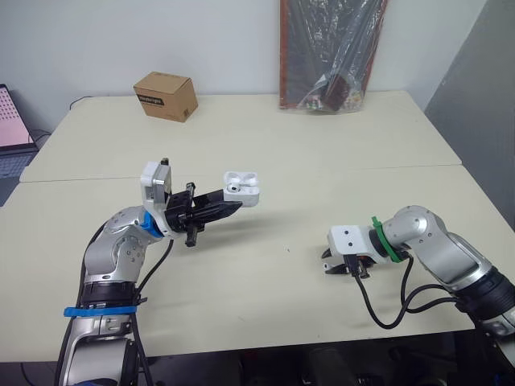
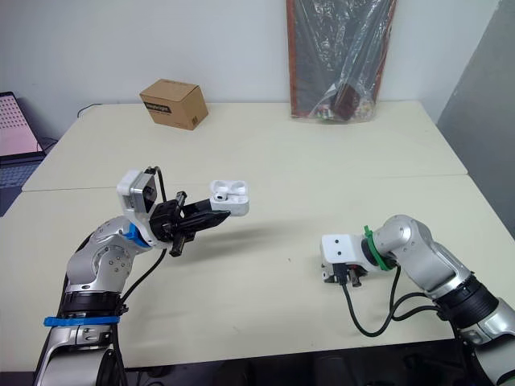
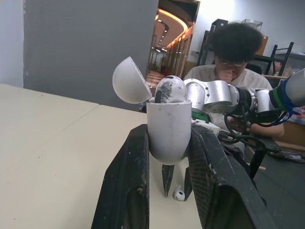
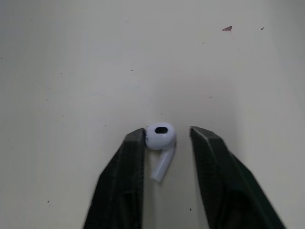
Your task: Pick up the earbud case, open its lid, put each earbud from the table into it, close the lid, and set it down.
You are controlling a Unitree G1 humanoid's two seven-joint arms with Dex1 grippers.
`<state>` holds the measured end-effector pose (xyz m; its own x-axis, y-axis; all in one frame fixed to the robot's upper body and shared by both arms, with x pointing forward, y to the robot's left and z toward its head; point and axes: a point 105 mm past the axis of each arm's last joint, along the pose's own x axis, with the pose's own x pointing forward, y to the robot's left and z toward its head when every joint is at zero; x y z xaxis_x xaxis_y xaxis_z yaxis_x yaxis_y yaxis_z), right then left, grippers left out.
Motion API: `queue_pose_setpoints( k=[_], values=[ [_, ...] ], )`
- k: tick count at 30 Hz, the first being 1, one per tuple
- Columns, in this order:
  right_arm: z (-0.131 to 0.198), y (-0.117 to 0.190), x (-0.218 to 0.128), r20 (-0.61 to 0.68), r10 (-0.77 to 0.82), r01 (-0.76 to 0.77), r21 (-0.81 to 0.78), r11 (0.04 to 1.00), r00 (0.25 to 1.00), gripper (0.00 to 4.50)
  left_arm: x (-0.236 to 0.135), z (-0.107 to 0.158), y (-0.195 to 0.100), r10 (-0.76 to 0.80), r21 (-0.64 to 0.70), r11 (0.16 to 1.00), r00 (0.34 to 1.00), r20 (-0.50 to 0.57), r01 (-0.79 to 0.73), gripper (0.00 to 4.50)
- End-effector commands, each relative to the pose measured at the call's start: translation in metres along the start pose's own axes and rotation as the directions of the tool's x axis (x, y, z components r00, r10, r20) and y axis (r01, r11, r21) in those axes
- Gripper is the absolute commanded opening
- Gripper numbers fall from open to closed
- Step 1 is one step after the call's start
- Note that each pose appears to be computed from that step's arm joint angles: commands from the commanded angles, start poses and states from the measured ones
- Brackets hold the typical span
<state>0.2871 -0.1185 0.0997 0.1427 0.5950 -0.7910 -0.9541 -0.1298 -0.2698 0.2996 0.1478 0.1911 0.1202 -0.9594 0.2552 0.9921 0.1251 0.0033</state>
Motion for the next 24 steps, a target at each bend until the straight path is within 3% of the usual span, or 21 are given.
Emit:
queue_pose_setpoints(
  k=[1, 6, 14, 24],
  values=[
    [0.006, -0.001, -0.006, -0.013, -0.004, 0.004, 0.007, 1.000, 1.000, 3.12, 0.003, 0.011, -0.004, -0.024, 0.039, 0.999, 0.999, 0.024, 0.023, 0.81],
    [0.012, -0.001, -0.011, -0.032, -0.003, 0.003, 0.031, 1.000, 0.999, 3.12, 0.004, 0.012, -0.002, -0.022, 0.040, 0.999, 0.999, 0.027, 0.021, 0.81],
    [0.012, 0.000, -0.011, -0.200, -0.048, 0.070, 0.103, 0.992, 0.979, 3.12, 0.005, 0.011, -0.001, -0.018, 0.042, 0.999, 0.999, 0.031, 0.016, 0.81],
    [0.027, 0.009, -0.004, -0.318, -0.039, 0.103, 0.188, 0.977, 0.947, 3.12, 0.007, 0.010, 0.000, -0.020, 0.043, 0.999, 0.999, 0.035, 0.018, 0.81]
  ],
)
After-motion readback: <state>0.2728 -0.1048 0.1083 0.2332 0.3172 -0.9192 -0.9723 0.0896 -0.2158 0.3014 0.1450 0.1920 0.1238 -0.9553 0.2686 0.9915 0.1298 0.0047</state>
